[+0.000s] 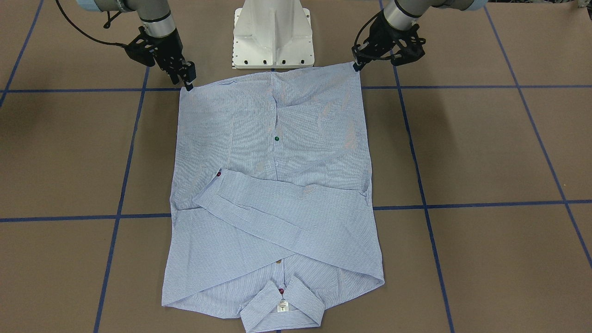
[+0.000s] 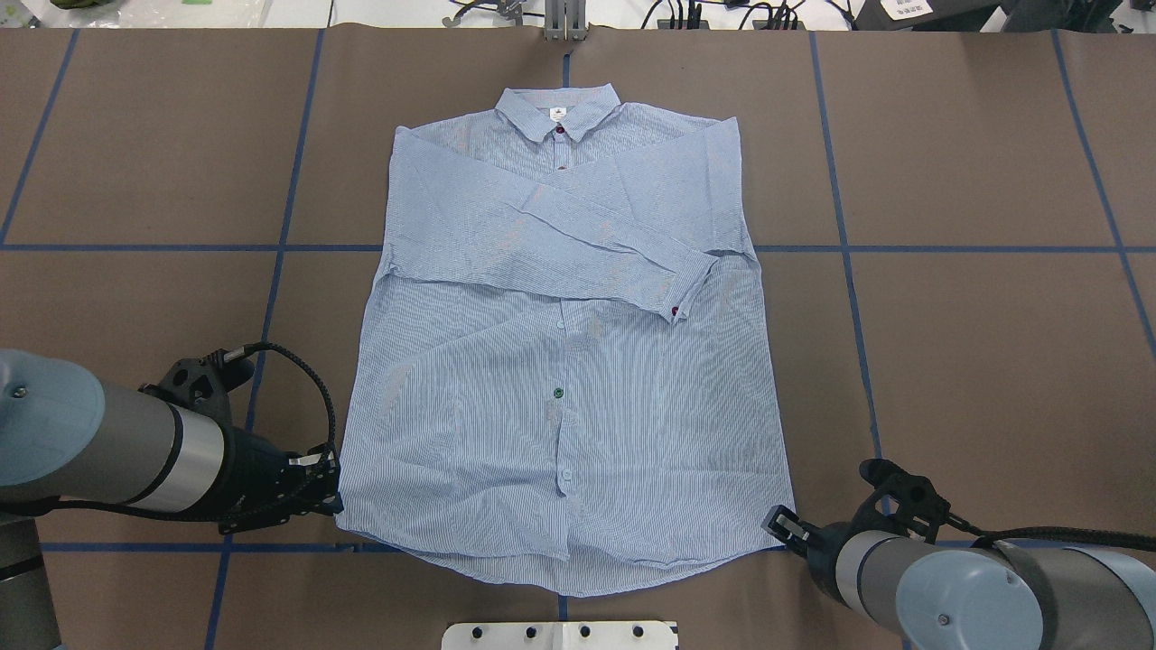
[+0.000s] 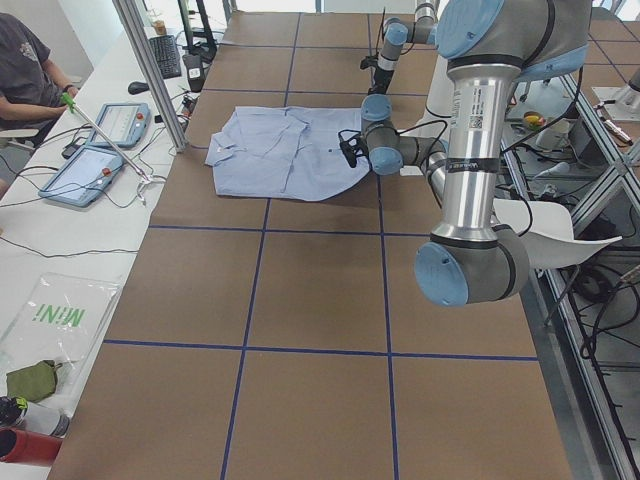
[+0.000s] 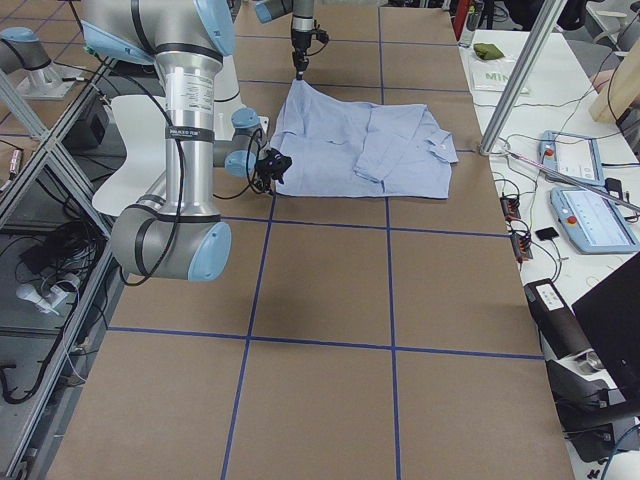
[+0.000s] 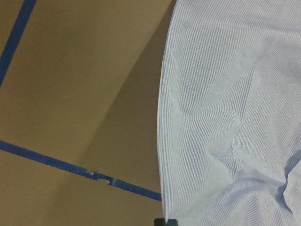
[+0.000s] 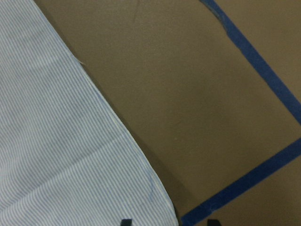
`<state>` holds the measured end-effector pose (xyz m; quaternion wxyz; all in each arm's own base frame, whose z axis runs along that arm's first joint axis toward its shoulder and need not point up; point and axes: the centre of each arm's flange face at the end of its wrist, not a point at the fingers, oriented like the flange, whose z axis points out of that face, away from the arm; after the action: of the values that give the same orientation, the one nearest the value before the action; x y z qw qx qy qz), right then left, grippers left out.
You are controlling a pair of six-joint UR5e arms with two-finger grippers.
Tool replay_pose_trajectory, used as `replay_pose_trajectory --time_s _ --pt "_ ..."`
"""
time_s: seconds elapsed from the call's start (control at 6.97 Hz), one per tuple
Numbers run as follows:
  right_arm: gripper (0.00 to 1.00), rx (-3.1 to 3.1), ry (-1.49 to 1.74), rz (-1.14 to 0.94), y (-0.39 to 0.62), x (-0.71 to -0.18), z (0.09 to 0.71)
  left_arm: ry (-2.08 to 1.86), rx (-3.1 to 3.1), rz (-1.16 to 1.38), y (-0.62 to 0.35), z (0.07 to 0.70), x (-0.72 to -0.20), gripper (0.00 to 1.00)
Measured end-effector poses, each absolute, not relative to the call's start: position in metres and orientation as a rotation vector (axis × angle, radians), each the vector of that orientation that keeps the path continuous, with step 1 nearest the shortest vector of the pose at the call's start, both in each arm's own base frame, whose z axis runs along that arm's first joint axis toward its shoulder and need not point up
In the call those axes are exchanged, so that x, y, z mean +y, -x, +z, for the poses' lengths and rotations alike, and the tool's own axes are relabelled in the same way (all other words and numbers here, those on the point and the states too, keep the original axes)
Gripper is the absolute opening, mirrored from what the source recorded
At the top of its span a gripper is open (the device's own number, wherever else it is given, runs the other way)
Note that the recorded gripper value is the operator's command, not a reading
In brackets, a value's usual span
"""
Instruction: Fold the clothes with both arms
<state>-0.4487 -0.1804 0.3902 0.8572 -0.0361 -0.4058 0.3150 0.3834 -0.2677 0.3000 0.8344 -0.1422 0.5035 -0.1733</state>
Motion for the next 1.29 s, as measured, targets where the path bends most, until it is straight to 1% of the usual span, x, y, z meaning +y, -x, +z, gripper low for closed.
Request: replay_pose_trajectory --time_s 0.29,0.57,0.72,0.86,1.0,1.15,1.29 --pt "0.51 -0.854 0.076 0.659 0.4539 -0.1797 0.3893 0.304 1.066 -0.371 -0.3833 0.2998 -0.2677 0.0" --pt "0.51 -0.85 0.075 0.659 0.458 -0.18 0.3907 0.304 1.067 -0.373 -0.3823 0.2995 -0.268 0.0" --pt "0.43 -0.847 0.073 0.659 0.4578 -0.1805 0.3923 0.304 1.068 -0.374 -0.3817 0.2994 -0.2684 0.0" --pt "0.24 -0.845 0.073 0.66 0.4576 -0.1809 0.393 0.303 1.068 -0.374 -0.3812 0.2992 -0.2685 0.0" --pt "0.02 -0.844 0.072 0.661 0.4574 -0.1816 0.3933 0.303 1.068 -0.375 -0.3806 0.2992 -0.2685 0.0" --pt "0.0 -0.844 0.071 0.662 0.4571 -0.182 0.3936 0.303 1.068 -0.375 -0.38 0.2994 -0.2683 0.0" --pt "0.0 -0.845 0.071 0.663 0.4567 -0.1822 0.3931 0.303 1.068 -0.376 -0.3792 0.2997 -0.2682 0.0"
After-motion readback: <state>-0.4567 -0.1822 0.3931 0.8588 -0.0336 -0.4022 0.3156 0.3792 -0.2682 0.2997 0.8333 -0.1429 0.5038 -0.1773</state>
